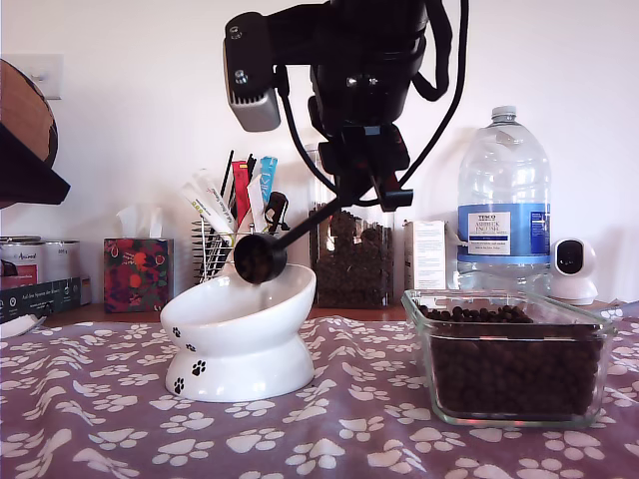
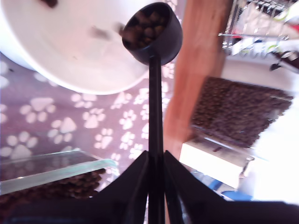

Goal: Measure one spoon of cat food and pour it into the food bowl

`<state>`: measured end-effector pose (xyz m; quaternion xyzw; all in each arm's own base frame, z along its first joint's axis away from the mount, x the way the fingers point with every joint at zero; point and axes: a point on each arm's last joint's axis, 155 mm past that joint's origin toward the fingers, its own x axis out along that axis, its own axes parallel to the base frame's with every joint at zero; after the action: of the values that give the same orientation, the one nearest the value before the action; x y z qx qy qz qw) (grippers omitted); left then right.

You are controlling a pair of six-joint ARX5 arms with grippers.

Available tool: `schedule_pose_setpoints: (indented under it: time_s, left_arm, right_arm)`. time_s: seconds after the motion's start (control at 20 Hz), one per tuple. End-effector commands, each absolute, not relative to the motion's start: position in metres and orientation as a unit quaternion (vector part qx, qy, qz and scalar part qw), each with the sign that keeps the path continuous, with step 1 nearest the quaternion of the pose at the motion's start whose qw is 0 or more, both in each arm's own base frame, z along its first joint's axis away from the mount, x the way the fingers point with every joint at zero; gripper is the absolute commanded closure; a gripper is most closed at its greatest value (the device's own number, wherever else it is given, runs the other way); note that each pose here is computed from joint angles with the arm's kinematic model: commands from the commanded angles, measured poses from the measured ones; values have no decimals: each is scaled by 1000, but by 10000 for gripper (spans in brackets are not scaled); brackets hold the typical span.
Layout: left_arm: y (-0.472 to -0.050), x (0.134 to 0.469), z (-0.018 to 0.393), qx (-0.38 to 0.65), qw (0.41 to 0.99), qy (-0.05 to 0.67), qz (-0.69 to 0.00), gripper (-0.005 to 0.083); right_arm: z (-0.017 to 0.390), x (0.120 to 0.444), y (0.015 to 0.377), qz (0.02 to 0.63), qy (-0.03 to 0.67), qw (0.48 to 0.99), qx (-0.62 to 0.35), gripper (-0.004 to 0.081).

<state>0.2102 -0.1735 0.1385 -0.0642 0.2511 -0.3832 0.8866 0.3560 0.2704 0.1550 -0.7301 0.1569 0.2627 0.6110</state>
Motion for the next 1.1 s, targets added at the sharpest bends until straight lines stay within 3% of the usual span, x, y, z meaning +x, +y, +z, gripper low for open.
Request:
schedule_pose_setpoints:
  time_s: [0.0,0.6,1.05]
  left_arm:
    - [-176,208,138,-66,883,252,-390,794]
    - [-182,201,140,-83,871,260,-409,794]
    - [-187,194,141,-96,858,268,-427,794]
  right_arm:
    - [162,358,274,254,145,602,-743,783]
    - [183,352,295,235,73,500,-830,783]
    - [162,351,300,216,84,438,-868,783]
